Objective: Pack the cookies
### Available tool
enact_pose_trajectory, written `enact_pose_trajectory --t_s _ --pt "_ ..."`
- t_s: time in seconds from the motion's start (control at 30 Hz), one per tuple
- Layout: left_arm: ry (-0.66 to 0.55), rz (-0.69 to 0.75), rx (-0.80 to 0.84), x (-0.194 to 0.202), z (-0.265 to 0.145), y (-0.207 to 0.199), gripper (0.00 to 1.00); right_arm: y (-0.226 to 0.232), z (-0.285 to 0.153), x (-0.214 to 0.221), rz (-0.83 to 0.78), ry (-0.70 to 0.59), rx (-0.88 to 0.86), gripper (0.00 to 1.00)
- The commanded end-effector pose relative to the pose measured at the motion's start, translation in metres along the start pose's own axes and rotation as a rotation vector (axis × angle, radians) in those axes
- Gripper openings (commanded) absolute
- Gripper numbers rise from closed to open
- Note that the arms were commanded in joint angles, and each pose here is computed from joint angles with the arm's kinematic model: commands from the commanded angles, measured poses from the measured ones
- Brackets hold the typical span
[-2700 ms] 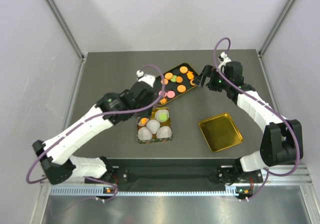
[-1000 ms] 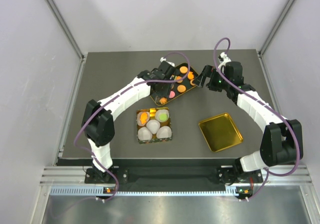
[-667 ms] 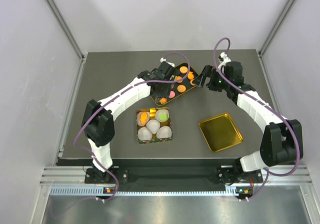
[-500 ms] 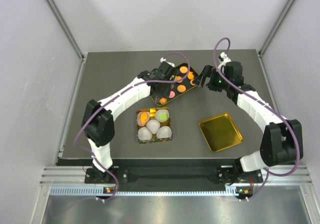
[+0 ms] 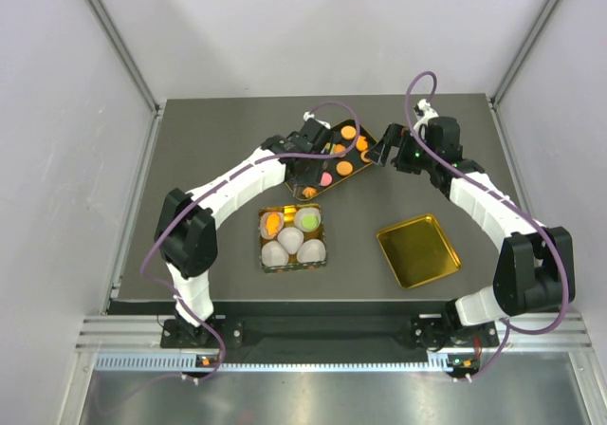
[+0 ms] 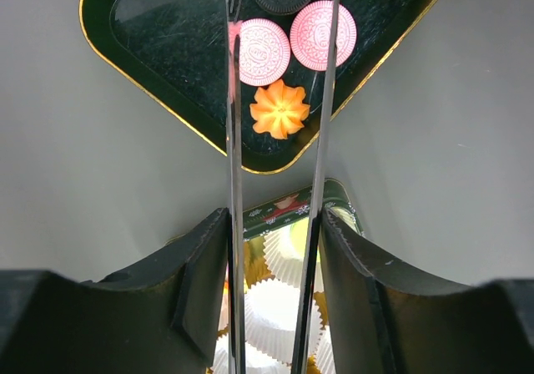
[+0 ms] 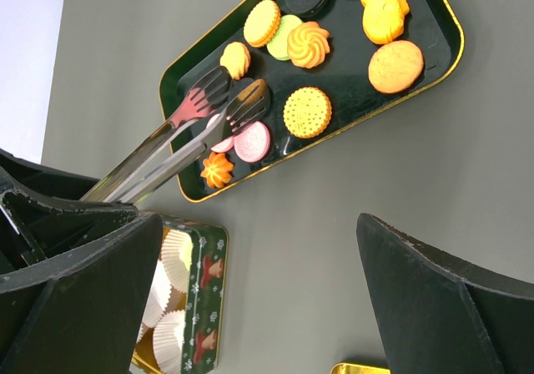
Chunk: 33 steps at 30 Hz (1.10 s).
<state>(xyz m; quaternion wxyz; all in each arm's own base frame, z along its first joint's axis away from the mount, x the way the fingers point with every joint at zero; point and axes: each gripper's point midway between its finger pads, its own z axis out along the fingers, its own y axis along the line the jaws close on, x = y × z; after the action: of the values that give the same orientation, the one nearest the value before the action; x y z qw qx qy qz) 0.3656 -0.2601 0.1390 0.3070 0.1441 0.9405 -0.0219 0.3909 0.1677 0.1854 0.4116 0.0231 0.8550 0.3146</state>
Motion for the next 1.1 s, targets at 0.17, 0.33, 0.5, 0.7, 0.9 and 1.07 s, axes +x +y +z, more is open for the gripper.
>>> enact_pose_trajectory --t_s 0.17,0.33,0.5,0.7,0.9,1.07 --pt "-0.029 -0.001 0.019 -0.009 0.001 -0.003 0.46 0.021 -0.002 -0.024 -0.05 -0.055 -0.047 1.0" --pt "-0.03 0.011 0.019 -0.012 -0.007 -0.002 0.41 0.021 -0.002 -0.024 -0.05 -0.053 -0.048 1.0" --pt "-0.086 0.002 0.004 -0.029 -0.029 0.005 0.4 0.02 -0.002 -0.023 -0.051 -0.052 -0.047 1.0" --pt "-0.12 -0.003 0.008 -0.041 -0.043 0.007 0.4 0.02 -0.001 -0.023 -0.05 -0.052 -0.046 1.0" --pt "-0.125 -0.007 0.04 -0.041 -0.055 0.004 0.39 0.02 0.0 -0.023 -0.05 -0.049 -0.045 1.0" --pt "-0.133 -0.01 0.091 -0.036 -0.074 0.002 0.38 0.02 -0.001 -0.023 -0.05 -0.051 -0.045 1.0"
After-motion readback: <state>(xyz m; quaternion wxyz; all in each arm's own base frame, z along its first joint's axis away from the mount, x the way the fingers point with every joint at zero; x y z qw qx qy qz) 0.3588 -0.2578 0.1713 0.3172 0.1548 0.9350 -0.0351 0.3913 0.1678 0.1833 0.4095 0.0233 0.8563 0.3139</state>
